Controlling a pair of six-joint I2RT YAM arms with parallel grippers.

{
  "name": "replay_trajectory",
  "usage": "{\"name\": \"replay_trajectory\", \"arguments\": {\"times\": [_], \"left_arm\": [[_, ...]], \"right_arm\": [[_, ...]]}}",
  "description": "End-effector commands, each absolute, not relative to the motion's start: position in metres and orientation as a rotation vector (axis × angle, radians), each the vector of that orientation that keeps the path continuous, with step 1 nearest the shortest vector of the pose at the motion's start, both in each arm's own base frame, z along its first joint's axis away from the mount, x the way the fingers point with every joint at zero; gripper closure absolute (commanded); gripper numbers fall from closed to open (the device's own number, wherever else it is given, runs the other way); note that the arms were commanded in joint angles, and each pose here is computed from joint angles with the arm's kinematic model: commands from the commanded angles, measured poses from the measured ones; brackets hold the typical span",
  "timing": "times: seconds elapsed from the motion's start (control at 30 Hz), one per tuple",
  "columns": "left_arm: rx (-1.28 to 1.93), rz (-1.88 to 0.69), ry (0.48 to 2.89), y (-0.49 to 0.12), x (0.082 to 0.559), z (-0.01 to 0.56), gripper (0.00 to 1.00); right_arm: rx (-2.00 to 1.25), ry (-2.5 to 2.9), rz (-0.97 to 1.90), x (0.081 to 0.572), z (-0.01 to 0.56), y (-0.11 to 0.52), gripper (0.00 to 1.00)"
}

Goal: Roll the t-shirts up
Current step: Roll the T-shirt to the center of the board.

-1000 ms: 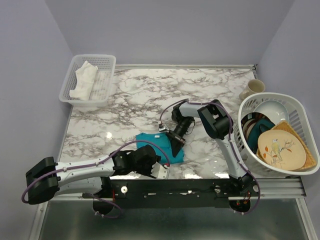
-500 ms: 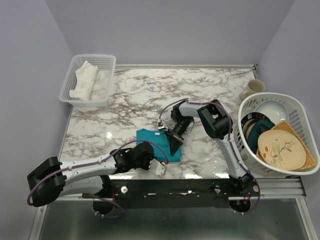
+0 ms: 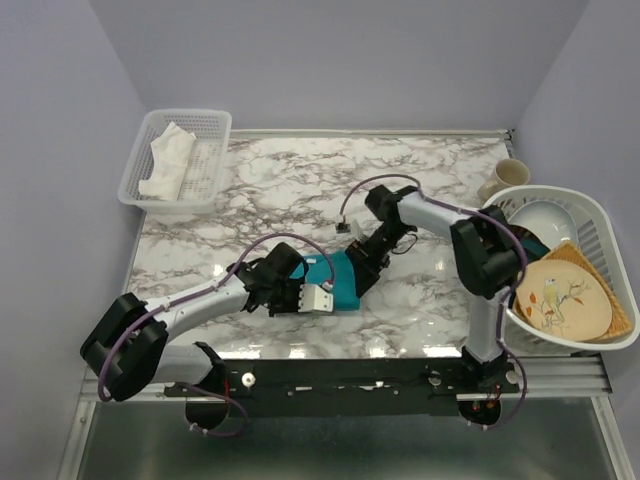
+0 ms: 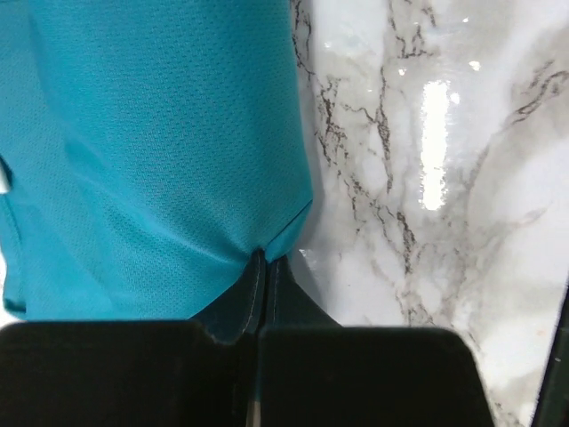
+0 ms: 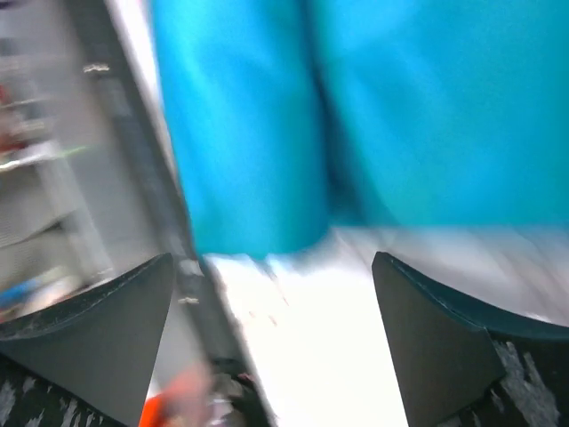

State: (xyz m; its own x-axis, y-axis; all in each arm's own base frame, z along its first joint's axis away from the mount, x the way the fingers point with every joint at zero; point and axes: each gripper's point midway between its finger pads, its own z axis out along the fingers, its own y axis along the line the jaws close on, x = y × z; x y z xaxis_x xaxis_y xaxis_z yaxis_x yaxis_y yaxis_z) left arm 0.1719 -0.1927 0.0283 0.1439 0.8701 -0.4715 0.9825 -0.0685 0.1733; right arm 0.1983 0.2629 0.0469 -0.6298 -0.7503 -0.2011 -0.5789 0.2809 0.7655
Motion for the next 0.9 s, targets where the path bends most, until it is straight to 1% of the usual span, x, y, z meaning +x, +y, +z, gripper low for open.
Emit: {"name": "replay_trajectory", "arguments": {"times": [0.0, 0.03, 0.07, 0.1, 0.13, 0.17, 0.2, 0.27, 0.3, 0.33, 0.4, 0.43, 0.5, 0.63, 0.73, 0.87], "left_arm": [[1.994, -0.643, 1.941, -0.185, 0.135, 0.024, 1.0], [1.993, -0.689, 1.951, -0.186, 0.133, 0.026, 1.0], [1.988, -0.74, 1.967, -0.189, 0.131, 0.026, 1.0], [1.964, -0.766, 1.976, -0.191, 0.135, 0.031, 1.0], [1.959, -0.789, 1.967, -0.193, 0.136, 0.034, 1.0], [1.965, -0.806, 1.955, -0.194, 0.137, 0.036, 1.0], [1.965, -0.848, 1.934, -0.197, 0.135, 0.04, 1.0], [1.957, -0.877, 1.933, -0.198, 0.136, 0.041, 1.0], [1.96, -0.93, 1.905, -0.201, 0.134, 0.047, 1.0], [1.941, -0.95, 1.902, -0.203, 0.136, 0.05, 1.0], [1.935, -0.991, 1.886, -0.205, 0.136, 0.054, 1.0], [1.918, -1.028, 1.875, -0.208, 0.136, 0.057, 1.0], [1.908, -1.052, 1.861, -0.21, 0.138, 0.059, 1.0], [1.879, -1.084, 1.855, -0.212, 0.142, 0.059, 1.0], [1.844, -1.118, 1.859, -0.212, 0.143, 0.061, 1.0], [1.822, -1.148, 1.844, -0.213, 0.142, 0.064, 1.0]], "right_arm": [[1.737, -2.88, -0.916, 0.286, 0.047, 0.225, 0.0], [1.904, -2.97, -0.89, 0.293, 0.077, 0.223, 0.0], [2.099, -3.06, -0.851, 0.311, 0.098, 0.225, 0.0], [2.267, -3.044, -0.816, 0.307, 0.103, 0.222, 0.0], [2.411, -3.023, -0.818, 0.289, 0.112, 0.218, 0.0], [2.562, -3.009, -0.808, 0.289, 0.12, 0.222, 0.0], [2.663, -2.953, -0.805, 0.282, 0.12, 0.224, 0.0], [2.824, -2.693, -0.885, 0.243, 0.111, 0.23, 0.0], [2.978, -2.542, -0.853, 0.235, 0.112, 0.233, 0.0], [3.06, -2.441, -0.868, 0.221, 0.111, 0.242, 0.0], [3.253, -2.338, -0.779, 0.214, 0.114, 0.248, 0.0], [3.333, -2.238, -0.792, 0.203, 0.114, 0.257, 0.0], [3.447, -2.111, -0.778, 0.195, 0.111, 0.265, 0.0], [3.524, -1.876, -0.868, 0.172, 0.101, 0.281, 0.0], [3.559, -1.798, -0.882, 0.169, 0.092, 0.29, 0.0], [3.564, -1.818, -0.762, 0.18, 0.075, 0.299, 0.0]]}}
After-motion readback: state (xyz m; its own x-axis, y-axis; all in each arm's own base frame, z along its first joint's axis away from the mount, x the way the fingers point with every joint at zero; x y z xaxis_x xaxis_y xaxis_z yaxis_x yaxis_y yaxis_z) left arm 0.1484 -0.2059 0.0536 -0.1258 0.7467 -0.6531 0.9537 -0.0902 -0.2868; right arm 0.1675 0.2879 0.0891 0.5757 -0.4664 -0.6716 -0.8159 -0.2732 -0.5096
